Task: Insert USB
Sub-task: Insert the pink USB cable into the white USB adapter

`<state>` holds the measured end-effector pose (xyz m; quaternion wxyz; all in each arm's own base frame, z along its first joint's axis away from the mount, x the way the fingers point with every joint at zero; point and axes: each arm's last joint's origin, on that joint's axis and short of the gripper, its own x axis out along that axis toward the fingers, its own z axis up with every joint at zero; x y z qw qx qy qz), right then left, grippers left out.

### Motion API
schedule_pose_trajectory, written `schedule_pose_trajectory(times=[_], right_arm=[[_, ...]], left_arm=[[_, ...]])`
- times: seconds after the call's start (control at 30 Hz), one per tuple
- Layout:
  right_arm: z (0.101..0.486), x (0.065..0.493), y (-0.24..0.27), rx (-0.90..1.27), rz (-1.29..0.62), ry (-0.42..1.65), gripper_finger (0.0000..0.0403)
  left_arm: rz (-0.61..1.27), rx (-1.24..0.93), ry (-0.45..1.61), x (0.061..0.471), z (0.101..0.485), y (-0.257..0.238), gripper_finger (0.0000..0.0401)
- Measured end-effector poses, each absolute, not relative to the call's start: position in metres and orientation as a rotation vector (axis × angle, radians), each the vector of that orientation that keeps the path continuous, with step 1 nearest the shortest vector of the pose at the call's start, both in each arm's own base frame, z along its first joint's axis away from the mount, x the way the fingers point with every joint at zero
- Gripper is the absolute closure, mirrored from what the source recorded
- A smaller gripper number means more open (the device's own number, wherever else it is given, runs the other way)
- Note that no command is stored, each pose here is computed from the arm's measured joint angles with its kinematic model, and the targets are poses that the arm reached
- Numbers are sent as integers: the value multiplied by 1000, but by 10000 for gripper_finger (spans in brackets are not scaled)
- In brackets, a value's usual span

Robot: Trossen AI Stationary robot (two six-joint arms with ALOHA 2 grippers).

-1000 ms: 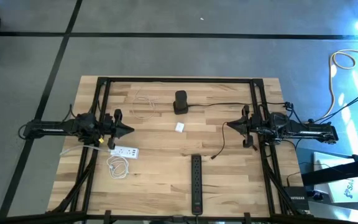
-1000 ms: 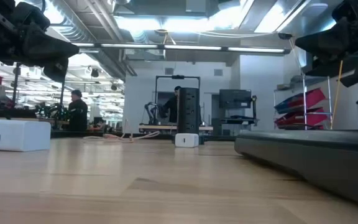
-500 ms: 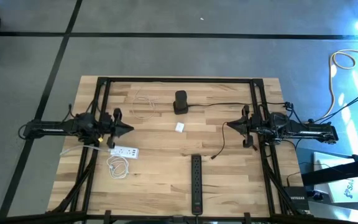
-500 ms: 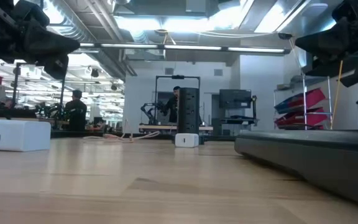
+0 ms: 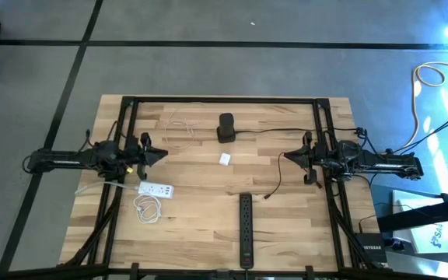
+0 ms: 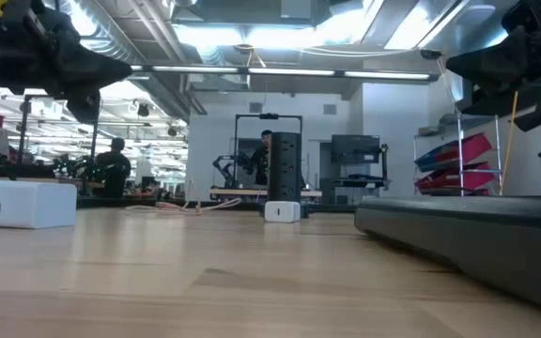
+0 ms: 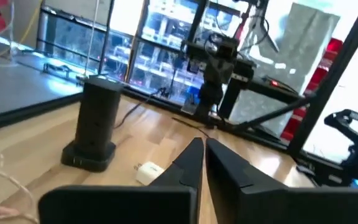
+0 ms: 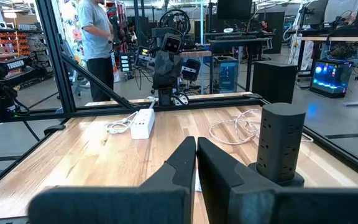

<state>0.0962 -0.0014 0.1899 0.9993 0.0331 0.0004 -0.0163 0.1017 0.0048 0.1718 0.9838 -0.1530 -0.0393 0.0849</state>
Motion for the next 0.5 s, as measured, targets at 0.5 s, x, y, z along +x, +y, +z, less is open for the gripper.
schedule_pose_trajectory(times=[0.5], right_arm=[[190,96,-1,66,-33,1,402]], left_arm=[[336,-418,-107,137,168,8,235]])
